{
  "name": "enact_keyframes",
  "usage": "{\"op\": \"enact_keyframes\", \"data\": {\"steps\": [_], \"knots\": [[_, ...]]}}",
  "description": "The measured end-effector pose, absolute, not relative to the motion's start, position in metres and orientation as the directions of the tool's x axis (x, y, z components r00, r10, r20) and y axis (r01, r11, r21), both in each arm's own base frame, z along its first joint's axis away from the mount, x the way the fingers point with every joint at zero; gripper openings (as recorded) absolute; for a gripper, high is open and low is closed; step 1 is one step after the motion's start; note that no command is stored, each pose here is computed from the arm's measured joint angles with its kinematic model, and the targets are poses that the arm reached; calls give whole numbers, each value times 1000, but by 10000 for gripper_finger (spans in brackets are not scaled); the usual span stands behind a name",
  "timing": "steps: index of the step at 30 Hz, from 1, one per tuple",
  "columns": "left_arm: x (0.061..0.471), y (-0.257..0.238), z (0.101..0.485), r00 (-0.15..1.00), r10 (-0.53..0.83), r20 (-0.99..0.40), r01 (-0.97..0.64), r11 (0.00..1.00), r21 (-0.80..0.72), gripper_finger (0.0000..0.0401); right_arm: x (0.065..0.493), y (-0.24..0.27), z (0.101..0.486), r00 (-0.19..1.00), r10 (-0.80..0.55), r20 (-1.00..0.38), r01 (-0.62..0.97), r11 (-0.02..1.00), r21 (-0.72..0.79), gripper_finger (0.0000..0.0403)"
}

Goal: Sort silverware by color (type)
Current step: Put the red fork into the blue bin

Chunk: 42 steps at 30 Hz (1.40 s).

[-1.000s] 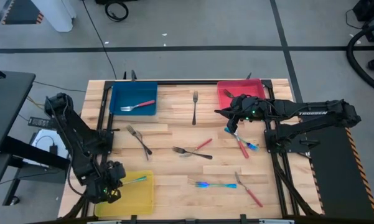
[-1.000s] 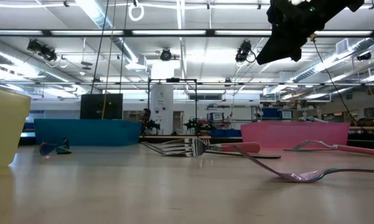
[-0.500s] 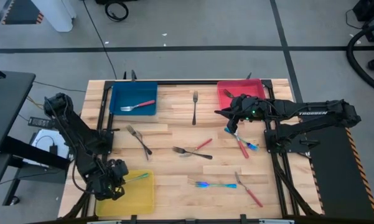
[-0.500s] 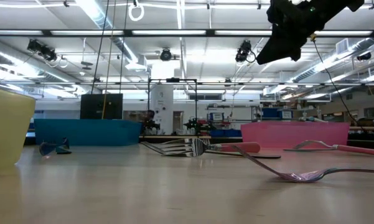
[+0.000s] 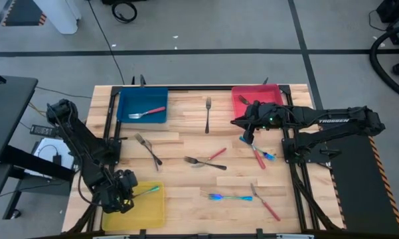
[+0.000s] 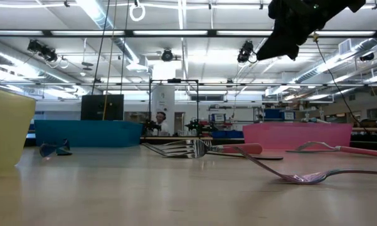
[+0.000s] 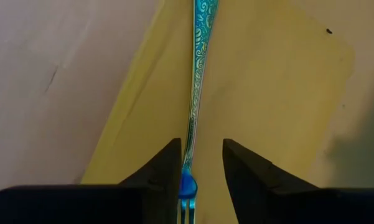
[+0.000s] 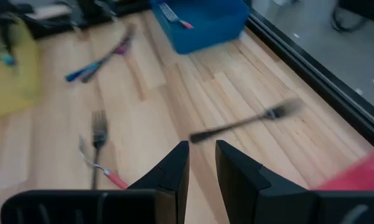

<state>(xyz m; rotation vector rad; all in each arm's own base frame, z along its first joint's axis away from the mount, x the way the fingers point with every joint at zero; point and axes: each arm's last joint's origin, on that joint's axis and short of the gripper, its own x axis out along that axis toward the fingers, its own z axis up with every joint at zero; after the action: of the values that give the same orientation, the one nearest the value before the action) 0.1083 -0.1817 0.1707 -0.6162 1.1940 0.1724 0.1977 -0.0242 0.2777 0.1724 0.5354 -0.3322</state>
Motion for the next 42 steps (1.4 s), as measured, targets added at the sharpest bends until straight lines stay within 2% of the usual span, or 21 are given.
{"op": "enact_keyframes", "data": {"steps": [4,8,12,17,22,26,30,36,42], "knots": [[116,-175,175,362,-213,-908,-427,827,-364,118,207,-22,277,847,-176,-502,256,962,95,87],[129,-170,188,395,-246,-885,-393,826,-405,118,222,-19,268,851,-77,-519,156,982,110,87],[144,-164,207,454,-265,-851,-285,861,-421,118,239,-17,256,846,-66,-530,126,989,78,87],[167,-146,223,498,-214,-840,-166,928,-335,118,256,-14,246,856,-47,-515,78,996,40,87],[195,-114,235,566,-103,-818,-86,979,-183,118,264,-14,243,871,-83,-485,63,996,-59,87],[217,-84,242,634,-31,-773,-99,988,-121,118,269,-19,250,900,-165,-403,113,982,-151,87],[232,-58,247,696,29,-718,-122,989,-79,118,270,-24,255,915,-195,-353,152,977,-147,87],[253,-43,258,818,3,-575,-24,999,-30,118,270,-25,254,913,-184,-364,143,980,-138,87],[282,-42,241,844,-19,-536,38,999,23,118,271,-26,258,922,-206,-329,166,976,-144,87]]}}
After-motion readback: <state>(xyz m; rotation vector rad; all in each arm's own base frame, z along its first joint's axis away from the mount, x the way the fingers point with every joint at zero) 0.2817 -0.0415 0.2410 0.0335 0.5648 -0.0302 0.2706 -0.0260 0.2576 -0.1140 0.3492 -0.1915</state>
